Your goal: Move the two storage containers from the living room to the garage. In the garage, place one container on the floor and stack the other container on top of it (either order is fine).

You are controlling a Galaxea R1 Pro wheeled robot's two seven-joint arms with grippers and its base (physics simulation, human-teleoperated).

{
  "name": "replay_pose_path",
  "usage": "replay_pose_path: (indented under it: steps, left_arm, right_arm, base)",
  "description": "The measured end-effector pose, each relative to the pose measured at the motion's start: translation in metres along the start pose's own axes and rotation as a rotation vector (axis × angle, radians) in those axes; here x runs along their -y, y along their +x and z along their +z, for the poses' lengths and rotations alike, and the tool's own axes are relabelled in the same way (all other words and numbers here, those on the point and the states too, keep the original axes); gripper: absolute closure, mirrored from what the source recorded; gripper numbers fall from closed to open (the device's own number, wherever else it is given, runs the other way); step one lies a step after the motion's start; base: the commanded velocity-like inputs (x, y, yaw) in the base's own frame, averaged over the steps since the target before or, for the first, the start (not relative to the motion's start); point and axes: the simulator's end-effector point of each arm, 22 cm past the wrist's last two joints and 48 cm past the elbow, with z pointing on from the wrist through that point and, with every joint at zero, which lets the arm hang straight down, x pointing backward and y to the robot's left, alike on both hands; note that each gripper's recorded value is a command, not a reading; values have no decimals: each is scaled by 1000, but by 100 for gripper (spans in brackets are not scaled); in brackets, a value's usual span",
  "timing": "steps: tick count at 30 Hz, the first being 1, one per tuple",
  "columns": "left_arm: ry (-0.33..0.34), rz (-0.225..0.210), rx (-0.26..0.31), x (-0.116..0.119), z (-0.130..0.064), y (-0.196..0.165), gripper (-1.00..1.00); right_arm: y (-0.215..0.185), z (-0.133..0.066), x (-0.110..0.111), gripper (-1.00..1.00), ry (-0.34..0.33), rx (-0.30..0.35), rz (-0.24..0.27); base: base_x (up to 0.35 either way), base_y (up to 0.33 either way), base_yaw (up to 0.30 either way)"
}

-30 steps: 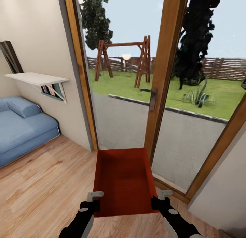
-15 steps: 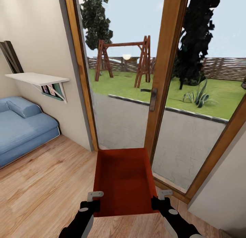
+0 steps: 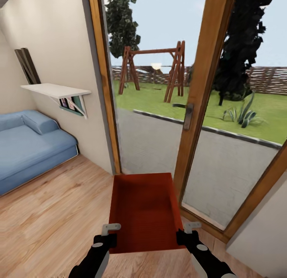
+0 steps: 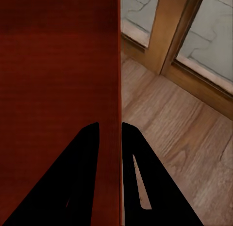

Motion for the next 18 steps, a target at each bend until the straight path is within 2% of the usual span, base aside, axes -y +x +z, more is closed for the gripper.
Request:
replay_pose_path:
  steps: [18]
  left_arm:
    - [0, 0, -2, 0, 0, 1, 100]
  right_arm:
    - [1, 0, 0, 100, 0, -2, 0]
  base:
    - [0, 0, 286]
